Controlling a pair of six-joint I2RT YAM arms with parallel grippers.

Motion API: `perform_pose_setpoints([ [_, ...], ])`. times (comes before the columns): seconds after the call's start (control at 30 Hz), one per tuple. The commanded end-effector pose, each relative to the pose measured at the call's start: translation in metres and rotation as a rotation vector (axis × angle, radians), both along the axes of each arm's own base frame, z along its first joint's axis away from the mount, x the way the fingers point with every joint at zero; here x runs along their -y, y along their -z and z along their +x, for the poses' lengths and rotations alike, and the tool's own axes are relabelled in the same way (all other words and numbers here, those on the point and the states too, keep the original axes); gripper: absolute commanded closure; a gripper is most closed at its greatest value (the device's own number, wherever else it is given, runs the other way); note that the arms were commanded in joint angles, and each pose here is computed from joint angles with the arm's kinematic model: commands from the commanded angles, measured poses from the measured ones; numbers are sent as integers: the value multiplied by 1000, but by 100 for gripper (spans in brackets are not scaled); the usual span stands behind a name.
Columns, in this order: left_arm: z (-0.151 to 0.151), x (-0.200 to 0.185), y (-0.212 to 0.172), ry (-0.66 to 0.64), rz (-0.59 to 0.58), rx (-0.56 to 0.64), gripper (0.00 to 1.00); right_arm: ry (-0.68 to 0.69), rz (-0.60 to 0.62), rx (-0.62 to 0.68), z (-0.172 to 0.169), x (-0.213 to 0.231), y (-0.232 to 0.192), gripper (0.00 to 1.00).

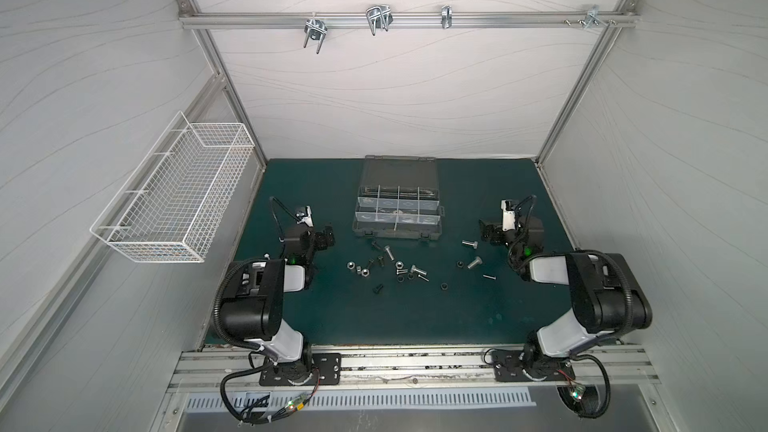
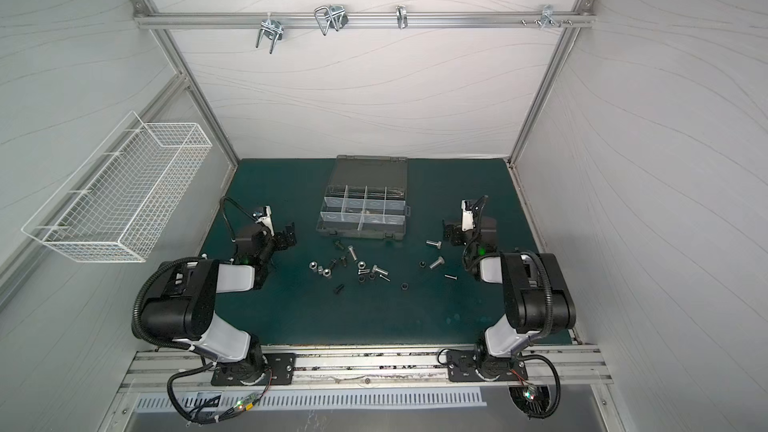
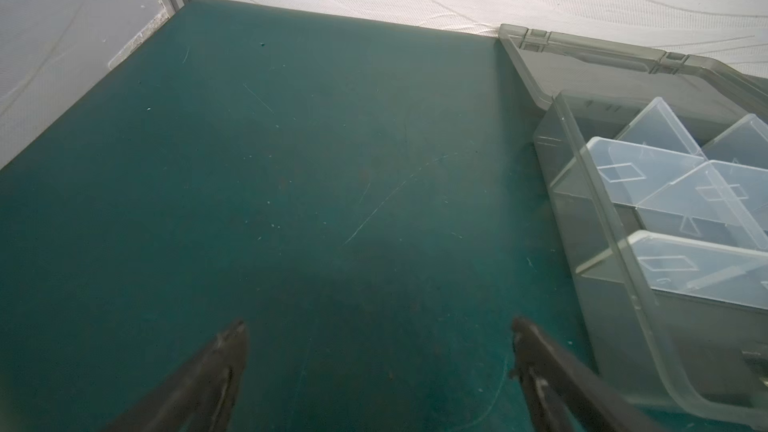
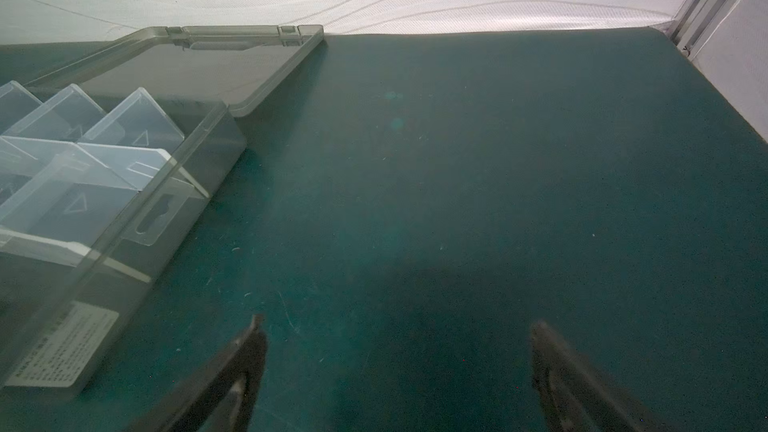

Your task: Sort the screws and nuts into containers

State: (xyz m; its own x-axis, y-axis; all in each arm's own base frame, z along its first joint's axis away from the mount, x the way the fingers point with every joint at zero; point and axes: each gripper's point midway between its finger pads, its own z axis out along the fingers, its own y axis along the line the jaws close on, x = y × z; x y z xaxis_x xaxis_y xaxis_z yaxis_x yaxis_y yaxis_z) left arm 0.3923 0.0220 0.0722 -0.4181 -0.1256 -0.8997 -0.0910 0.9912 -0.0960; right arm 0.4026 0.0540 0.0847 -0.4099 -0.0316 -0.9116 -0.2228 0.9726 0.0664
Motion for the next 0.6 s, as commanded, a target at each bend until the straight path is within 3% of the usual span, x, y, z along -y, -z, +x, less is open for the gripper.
perform_pose_setpoints([
  [0.0,11,-1,-19,2,17,58,0,-20,-7,-7,-2,-4,3,1],
  [0.57,12,-1,-19,2,17,60,0,-20,-9,-8,-2,-4,3,1],
])
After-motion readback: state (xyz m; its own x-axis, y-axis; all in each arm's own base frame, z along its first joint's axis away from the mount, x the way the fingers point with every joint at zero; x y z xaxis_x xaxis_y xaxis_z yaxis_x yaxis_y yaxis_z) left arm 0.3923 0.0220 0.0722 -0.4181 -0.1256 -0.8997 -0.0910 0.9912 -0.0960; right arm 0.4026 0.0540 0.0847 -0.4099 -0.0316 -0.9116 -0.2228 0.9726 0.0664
